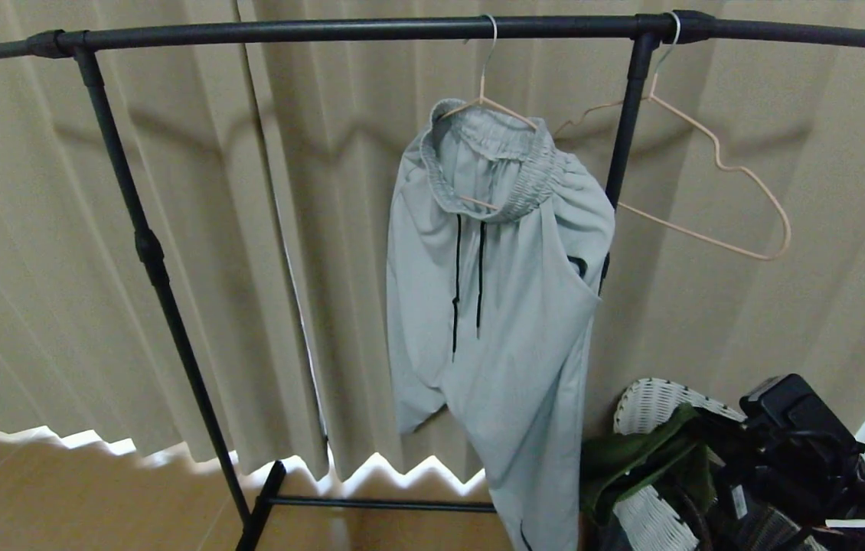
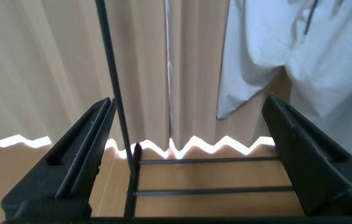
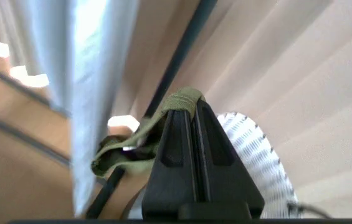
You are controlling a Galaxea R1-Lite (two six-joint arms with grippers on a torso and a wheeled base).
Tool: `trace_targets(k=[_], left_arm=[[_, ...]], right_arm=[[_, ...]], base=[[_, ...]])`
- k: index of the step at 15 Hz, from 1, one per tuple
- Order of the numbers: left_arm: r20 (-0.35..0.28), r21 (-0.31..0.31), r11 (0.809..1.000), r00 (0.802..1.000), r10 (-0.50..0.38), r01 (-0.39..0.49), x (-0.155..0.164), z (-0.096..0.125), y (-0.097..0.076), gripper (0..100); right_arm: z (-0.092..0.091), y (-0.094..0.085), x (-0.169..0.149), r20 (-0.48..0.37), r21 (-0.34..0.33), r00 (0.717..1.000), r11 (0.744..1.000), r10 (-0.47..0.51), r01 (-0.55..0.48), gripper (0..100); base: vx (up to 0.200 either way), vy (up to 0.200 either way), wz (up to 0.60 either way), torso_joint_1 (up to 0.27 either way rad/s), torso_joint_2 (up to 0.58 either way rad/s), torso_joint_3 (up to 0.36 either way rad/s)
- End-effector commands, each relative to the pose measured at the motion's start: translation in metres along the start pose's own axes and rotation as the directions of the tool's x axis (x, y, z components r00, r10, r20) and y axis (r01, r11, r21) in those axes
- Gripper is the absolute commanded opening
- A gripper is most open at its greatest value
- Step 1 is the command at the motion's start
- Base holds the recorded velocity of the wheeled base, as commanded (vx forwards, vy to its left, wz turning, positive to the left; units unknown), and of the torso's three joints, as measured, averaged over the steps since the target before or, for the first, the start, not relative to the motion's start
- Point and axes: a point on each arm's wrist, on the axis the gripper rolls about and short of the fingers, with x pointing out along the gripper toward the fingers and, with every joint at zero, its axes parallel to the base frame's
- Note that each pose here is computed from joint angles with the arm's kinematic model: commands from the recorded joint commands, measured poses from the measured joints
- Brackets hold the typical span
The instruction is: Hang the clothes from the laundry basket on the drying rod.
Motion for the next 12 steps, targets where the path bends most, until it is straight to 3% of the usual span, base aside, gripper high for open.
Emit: trace_targets(k=[1, 4, 7, 9, 12], left_arm=[[0.002, 0.0, 1.0, 1.0, 0.0, 0.0, 0.0, 0.0, 0.0, 100], [0.0, 0.0, 1.0, 1.0, 0.0, 0.0, 0.0, 0.0, 0.0, 100], [0.0, 0.0, 1.0, 1.0, 0.0, 0.0, 0.0, 0.0, 0.0, 100], [0.0, 0.0, 1.0, 1.0, 0.0, 0.0, 0.0, 0.0, 0.0, 100], [0.0, 0.0, 1.0, 1.0, 0.0, 0.0, 0.0, 0.0, 0.0, 100]], right_arm=[[0.021, -0.007, -0.005, 0.076, 0.005, 0.997, 1.0, -0.02, 0.019, 0], [0.047, -0.013, -0.005, 0.066, 0.001, 0.998, 1.0, -0.001, 0.001, 0], [0.072, -0.02, -0.01, -0.014, -0.007, 0.999, 0.999, 0.036, -0.036, 0], [0.069, -0.021, -0.018, -0.084, -0.005, 0.996, 0.999, 0.042, -0.043, 0], [0.047, -0.021, -0.045, -0.148, 0.003, 0.989, 1.0, 0.03, -0.029, 0]], base=[[-0.2, 0.0, 0.0, -0.007, 0.0, -0.007], [-0.2, 0.0, 0.0, 0.004, 0.0, 0.005], [0.0, 0.0, 0.0, 0.0, 0.0, 0.0], [0.0, 0.0, 0.0, 0.0, 0.0, 0.0], [0.0, 0.0, 0.0, 0.0, 0.0, 0.0]])
